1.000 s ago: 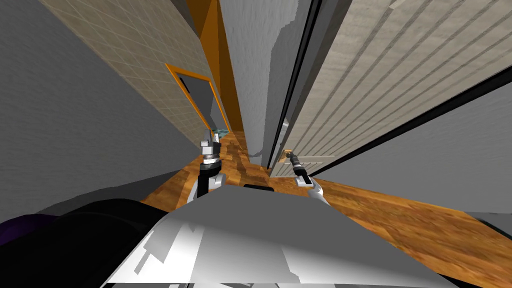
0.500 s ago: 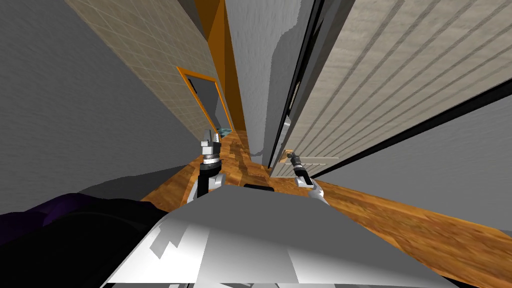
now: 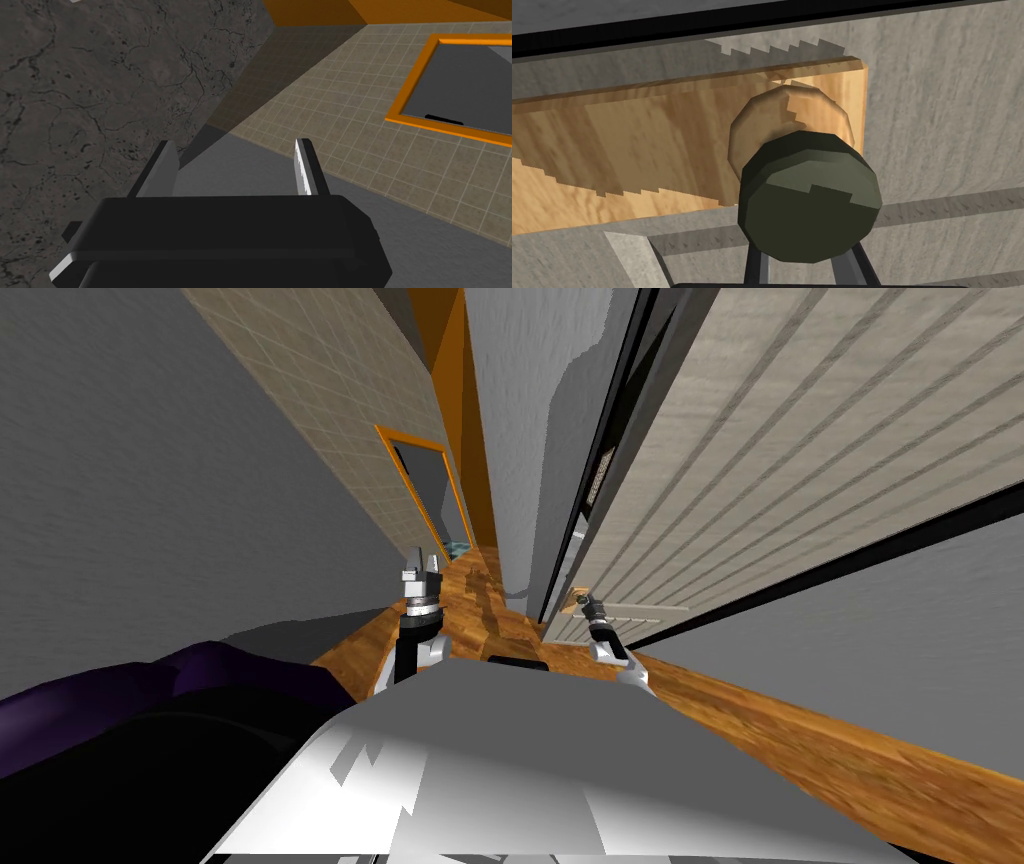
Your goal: Pull the door open
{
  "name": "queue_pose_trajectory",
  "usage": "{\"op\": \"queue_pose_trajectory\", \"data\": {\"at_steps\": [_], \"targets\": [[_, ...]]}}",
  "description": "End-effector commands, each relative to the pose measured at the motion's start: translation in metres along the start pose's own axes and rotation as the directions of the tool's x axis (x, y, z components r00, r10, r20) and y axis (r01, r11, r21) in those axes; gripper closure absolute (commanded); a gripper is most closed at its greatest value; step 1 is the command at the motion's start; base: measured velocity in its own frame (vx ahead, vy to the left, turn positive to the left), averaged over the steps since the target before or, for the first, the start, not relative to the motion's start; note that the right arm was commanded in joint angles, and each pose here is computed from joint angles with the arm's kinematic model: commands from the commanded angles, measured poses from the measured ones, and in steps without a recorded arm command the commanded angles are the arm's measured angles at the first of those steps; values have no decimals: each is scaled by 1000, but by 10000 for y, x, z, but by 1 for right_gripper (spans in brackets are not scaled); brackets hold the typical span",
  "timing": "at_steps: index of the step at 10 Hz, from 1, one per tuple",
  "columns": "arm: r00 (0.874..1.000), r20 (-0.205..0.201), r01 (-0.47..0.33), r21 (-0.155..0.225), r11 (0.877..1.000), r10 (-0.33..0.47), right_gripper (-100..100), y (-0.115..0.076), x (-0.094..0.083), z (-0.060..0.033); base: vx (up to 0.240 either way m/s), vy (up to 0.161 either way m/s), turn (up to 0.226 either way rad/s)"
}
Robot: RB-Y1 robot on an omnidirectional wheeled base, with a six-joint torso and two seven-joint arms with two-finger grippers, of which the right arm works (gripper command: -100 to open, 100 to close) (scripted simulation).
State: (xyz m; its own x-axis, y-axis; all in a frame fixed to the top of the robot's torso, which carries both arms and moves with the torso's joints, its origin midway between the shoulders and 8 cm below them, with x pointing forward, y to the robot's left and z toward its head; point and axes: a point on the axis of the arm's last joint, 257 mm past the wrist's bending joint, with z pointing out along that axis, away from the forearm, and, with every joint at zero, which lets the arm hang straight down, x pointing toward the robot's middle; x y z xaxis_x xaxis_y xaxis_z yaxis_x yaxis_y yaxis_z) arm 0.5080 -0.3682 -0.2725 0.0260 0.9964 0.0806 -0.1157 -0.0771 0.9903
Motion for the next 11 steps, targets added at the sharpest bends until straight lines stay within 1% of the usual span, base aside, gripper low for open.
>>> {"op": "queue_pose_trajectory", "data": {"at_steps": [1,2,3,5,6,8,9,10,11], "targets": [[996,3,-88,-27,996,89,100,91,43,37,-42,-24,98],[989,19,-145,-28,989,145,100,90,-3,25,-74,-52,205],[988,19,-153,-29,988,154,100,90,-4,25,-58,-45,76],[961,50,-271,-37,962,273,100,85,-94,0,-59,-36,133],[958,50,-280,-37,959,281,100,85,-94,0,-54,-40,78],[914,78,-396,-51,917,398,100,74,-181,-27,-58,-45,170],[912,78,-400,-52,915,403,100,74,-181,-27,-48,-31,73],[883,90,-457,-61,887,461,100,68,-222,-42,-50,-19,107],[851,101,-511,-71,857,516,100,60,-261,-56,-65,-43,167]]}}
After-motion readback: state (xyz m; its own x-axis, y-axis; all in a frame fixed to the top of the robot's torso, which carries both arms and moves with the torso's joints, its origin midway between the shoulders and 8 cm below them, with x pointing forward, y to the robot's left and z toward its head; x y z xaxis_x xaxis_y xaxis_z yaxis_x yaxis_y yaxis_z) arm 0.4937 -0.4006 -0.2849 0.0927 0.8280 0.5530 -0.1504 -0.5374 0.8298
